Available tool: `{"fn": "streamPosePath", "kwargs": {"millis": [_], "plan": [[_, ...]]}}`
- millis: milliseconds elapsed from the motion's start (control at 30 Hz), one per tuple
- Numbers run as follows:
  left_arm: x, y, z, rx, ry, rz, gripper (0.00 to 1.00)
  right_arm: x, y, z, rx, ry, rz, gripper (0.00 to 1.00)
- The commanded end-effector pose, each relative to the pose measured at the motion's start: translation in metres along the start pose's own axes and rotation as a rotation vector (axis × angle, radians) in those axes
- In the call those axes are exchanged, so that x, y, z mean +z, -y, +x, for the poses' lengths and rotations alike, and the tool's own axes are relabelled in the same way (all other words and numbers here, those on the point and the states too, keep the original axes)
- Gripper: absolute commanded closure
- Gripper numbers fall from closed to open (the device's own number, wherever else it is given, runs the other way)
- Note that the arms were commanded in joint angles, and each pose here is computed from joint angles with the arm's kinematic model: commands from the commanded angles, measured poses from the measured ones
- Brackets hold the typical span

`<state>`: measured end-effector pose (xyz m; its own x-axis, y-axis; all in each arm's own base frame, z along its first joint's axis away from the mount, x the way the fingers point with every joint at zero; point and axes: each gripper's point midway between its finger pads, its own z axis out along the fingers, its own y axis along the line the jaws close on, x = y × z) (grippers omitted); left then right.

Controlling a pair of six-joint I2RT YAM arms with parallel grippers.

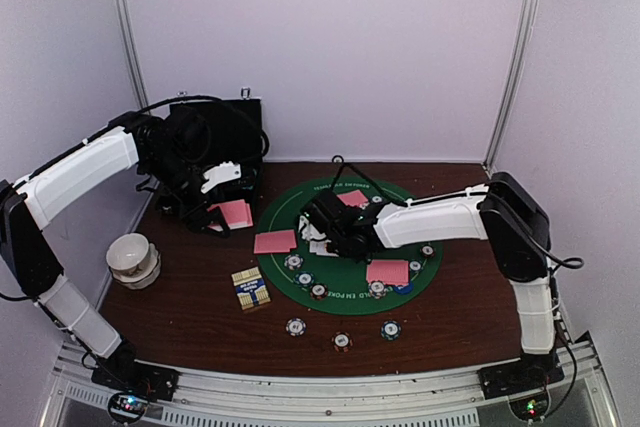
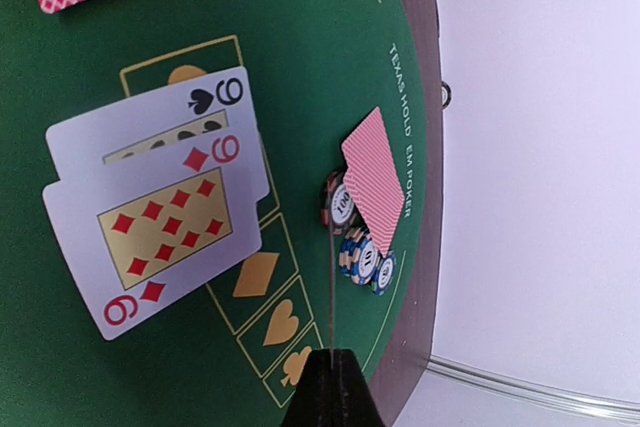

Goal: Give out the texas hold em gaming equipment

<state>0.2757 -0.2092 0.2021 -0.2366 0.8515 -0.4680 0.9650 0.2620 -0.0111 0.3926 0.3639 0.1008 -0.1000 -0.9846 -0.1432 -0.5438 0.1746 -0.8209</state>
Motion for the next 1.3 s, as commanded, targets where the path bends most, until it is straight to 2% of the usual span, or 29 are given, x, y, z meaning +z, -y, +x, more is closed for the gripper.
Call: {"fn": "streamPosePath", "kwargs": {"millis": [0, 267, 367, 400, 467, 500, 733, 833, 867, 1067, 1167, 1267], "plan": [[-0.009, 0.001, -0.005, 0.011, 0.035, -0.022, 1.0, 0.002, -0.021, 0.0, -0.008, 0.011, -0.027, 1.0], [-0.009, 0.0, -0.007, 0.011, 0.038, -0.02, 1.0, 0.002, -0.057, 0.008, -0.017, -0.005, -0.112, 1.0], [-0.01, 0.0, -0.008, 0.013, 0.042, -0.022, 1.0, 0.0, -0.06, 0.009, -0.014, -0.01, -0.119, 0.93], [-0.01, -0.001, -0.008, 0.013, 0.042, -0.022, 1.0, -0.001, -0.06, 0.009, -0.014, -0.01, -0.123, 0.87], [-0.011, 0.0, -0.008, 0.012, 0.044, -0.022, 1.0, -0.002, -0.06, 0.01, -0.018, -0.014, -0.13, 0.6], [-0.011, 0.0, -0.008, 0.011, 0.044, -0.021, 1.0, -0.003, -0.059, 0.011, -0.017, -0.017, -0.129, 0.51], [-0.012, 0.0, -0.01, 0.011, 0.05, -0.021, 1.0, -0.01, -0.034, 0.013, 0.051, -0.022, -0.053, 0.16], [-0.013, 0.001, -0.01, 0.012, 0.051, -0.019, 1.0, -0.014, -0.012, 0.012, 0.121, -0.028, 0.011, 0.03], [-0.014, 0.001, -0.01, 0.012, 0.051, -0.02, 1.0, -0.016, -0.004, 0.011, 0.154, -0.025, 0.028, 0.01], [-0.016, 0.001, -0.011, 0.012, 0.053, -0.023, 1.0, -0.037, 0.057, 0.012, 0.46, 0.0, 0.08, 0.01], [-0.016, 0.001, -0.012, 0.013, 0.055, -0.021, 1.0, -0.051, 0.076, 0.009, 0.622, 0.039, 0.015, 0.01], [-0.015, 0.001, -0.011, 0.013, 0.053, -0.019, 1.0, -0.071, 0.083, 0.001, 0.803, 0.102, -0.125, 0.0]]}}
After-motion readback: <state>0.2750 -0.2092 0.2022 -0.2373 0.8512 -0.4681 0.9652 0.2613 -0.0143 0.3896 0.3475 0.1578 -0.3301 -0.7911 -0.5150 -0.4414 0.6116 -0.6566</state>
